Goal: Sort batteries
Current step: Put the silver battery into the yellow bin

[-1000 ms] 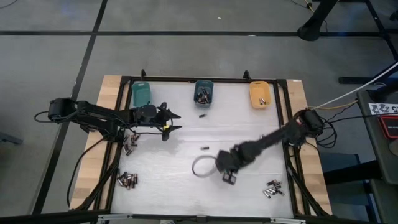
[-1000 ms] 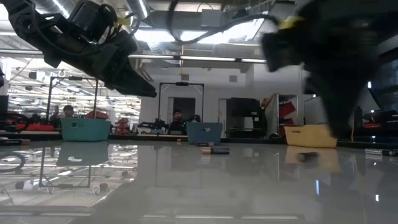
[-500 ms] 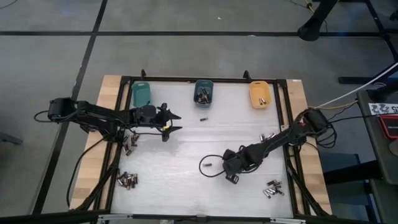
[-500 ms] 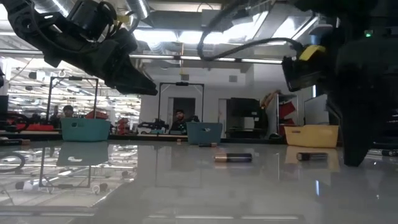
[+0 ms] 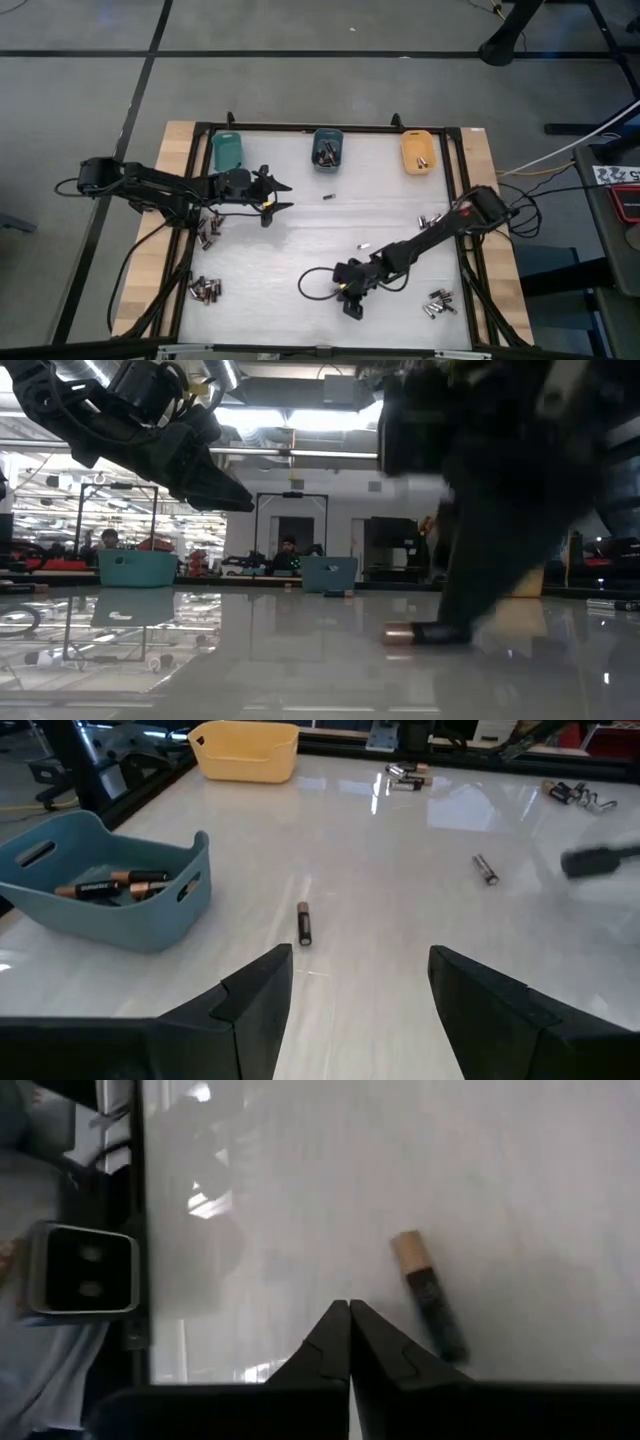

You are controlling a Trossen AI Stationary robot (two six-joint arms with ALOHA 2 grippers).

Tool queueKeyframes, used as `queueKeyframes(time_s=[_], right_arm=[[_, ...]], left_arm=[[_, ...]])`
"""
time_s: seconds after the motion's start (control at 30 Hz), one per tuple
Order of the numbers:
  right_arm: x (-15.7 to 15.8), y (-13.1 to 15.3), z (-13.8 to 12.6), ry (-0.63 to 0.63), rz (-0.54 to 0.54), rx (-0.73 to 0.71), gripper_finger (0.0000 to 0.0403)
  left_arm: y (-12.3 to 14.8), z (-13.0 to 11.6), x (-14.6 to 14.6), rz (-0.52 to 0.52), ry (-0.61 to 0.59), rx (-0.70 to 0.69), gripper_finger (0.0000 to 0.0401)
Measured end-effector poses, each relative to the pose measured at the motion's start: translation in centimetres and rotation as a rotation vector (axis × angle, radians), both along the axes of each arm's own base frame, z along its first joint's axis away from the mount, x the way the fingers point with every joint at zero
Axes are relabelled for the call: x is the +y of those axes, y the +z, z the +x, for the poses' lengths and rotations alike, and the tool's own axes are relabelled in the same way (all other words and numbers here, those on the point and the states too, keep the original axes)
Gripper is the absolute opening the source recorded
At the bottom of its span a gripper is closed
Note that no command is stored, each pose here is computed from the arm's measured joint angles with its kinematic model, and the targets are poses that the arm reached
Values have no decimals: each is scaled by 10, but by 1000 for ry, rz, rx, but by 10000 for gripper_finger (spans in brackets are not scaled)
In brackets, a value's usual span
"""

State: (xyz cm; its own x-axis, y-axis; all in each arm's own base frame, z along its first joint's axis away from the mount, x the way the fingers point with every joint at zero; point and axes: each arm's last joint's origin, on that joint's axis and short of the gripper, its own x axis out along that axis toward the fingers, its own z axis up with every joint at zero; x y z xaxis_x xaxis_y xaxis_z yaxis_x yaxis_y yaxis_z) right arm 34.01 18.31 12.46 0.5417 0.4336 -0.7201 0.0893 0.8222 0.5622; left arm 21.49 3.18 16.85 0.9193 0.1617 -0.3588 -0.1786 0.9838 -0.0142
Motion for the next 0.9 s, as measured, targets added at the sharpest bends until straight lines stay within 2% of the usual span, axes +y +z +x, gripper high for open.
queueKeyframes(time_s=[0.1, 0.23, 0.47, 0.57, 0.7, 0.9], right_arm=[[5, -13, 5, 25, 62, 6, 0], [5, -26, 6, 6, 52, 44, 0], [-3, -11, 7, 6, -6, -22, 0], [-11, 3, 6, 2, -69, -62, 0], [-23, 46, 2, -7, -135, -180, 0], [-46, 91, -17, -54, -291, -226, 0]], left_arm=[[0, 0, 0, 0, 0, -3, 224], [0, 0, 0, 3, -1, -3, 224], [0, 0, 0, 1, -1, -3, 224], [0, 0, 0, 2, -1, -3, 224], [0, 0, 0, 4, -2, -1, 224], [0, 0, 0, 2, -1, 0, 224]])
